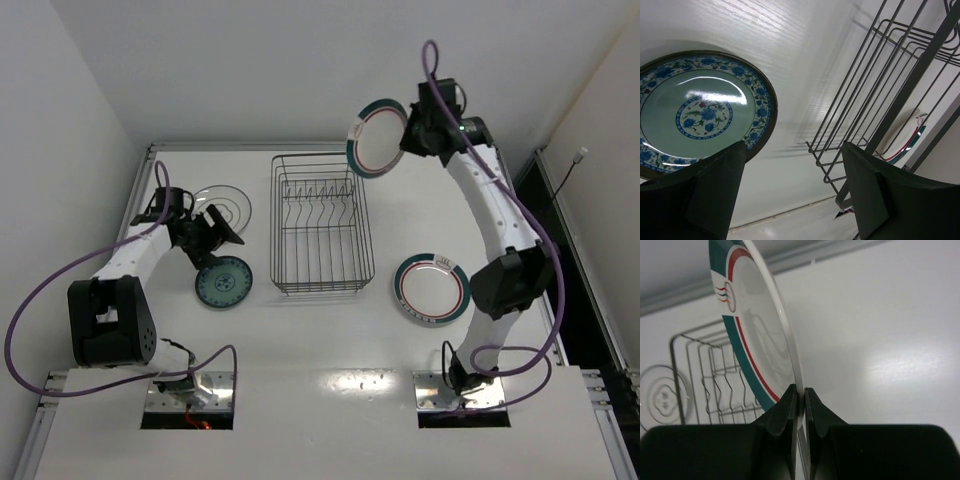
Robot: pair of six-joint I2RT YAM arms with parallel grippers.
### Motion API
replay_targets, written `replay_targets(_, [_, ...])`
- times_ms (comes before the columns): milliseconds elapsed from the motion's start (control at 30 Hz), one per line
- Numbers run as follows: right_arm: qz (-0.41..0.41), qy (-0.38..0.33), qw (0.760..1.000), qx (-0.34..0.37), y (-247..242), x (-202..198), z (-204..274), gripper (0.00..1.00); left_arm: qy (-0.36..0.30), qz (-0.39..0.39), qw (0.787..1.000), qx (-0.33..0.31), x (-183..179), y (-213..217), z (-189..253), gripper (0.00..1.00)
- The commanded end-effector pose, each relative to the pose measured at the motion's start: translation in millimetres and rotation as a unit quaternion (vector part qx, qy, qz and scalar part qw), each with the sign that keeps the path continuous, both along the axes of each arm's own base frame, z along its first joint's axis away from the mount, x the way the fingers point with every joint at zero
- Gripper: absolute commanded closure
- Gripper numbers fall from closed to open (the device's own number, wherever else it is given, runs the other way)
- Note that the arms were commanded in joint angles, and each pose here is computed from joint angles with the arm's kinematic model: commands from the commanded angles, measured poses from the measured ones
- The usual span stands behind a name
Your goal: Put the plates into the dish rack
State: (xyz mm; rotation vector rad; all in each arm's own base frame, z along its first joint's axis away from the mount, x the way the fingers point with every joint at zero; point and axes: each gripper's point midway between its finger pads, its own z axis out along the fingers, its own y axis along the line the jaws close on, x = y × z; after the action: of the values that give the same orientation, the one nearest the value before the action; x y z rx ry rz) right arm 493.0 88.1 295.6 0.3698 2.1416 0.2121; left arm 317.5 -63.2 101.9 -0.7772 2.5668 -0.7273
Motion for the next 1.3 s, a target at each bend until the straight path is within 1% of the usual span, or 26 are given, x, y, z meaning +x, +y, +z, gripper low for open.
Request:
replay_targets(0, [-0.031, 0.028, 0.996, -0.075, 6, -16, -7, 1.00, -0.034, -0.012, 0.999, 0.009, 8, -1, 23, 0.26])
replay_targets(67, [-0.029, 0.033, 0.994, -0.096, 19, -21, -13, 1.00, -0.036, -0.013, 0.999, 0.015, 8, 1, 22, 0.26])
replay_targets(133, [-0.036, 0.039, 0.992, -0.116, 21, -24, -17, 1.00, -0.030, -0.013, 0.999, 0.014, 8, 1, 19, 0.26])
replay_targets(167, [-0.039, 0.058, 0.989, -0.126, 22, -28, -29, 1.00, -0.026, -0.013, 0.999, 0.014, 6, 0, 18, 0.26])
replay_targets(367, [-0.053, 0.057, 0.983, -0.169, 31, -29, -31, 1.00, -0.027, -0.017, 0.999, 0.016, 6, 1, 20, 0.26])
replay_targets(433, [-0.049, 0.067, 0.979, -0.186, 40, -28, -43, 1.00, -0.027, -0.017, 0.999, 0.016, 6, 1, 20, 0.26])
replay_targets(500, [-0.050, 0.065, 0.978, -0.193, 44, -25, -41, 1.00, -0.023, -0.017, 0.999, 0.016, 4, 1, 19, 0.26])
replay_targets(667, [-0.042, 0.077, 0.973, -0.212, 56, -24, -56, 1.00, -0.020, -0.021, 0.999, 0.017, 2, 1, 18, 0.26])
replay_targets(700, [-0.036, 0.087, 0.971, -0.219, 61, -23, -67, 1.00, -0.024, -0.018, 0.999, 0.022, 3, 2, 20, 0.26])
replay_targets(767, [-0.035, 0.082, 0.971, -0.222, 68, -20, -67, 1.00, -0.024, -0.018, 0.999, 0.022, 3, 2, 20, 0.26])
replay_targets(867, [-0.025, 0.099, 0.964, -0.247, 77, -19, -85, 1.00, -0.020, -0.018, 0.999, 0.021, 1, 2, 20, 0.26])
replay_targets(1267, [0.010, 0.118, 0.952, -0.284, 110, -32, -117, 1.00, -0.021, -0.020, 0.999, 0.027, 1, 4, 23, 0.26])
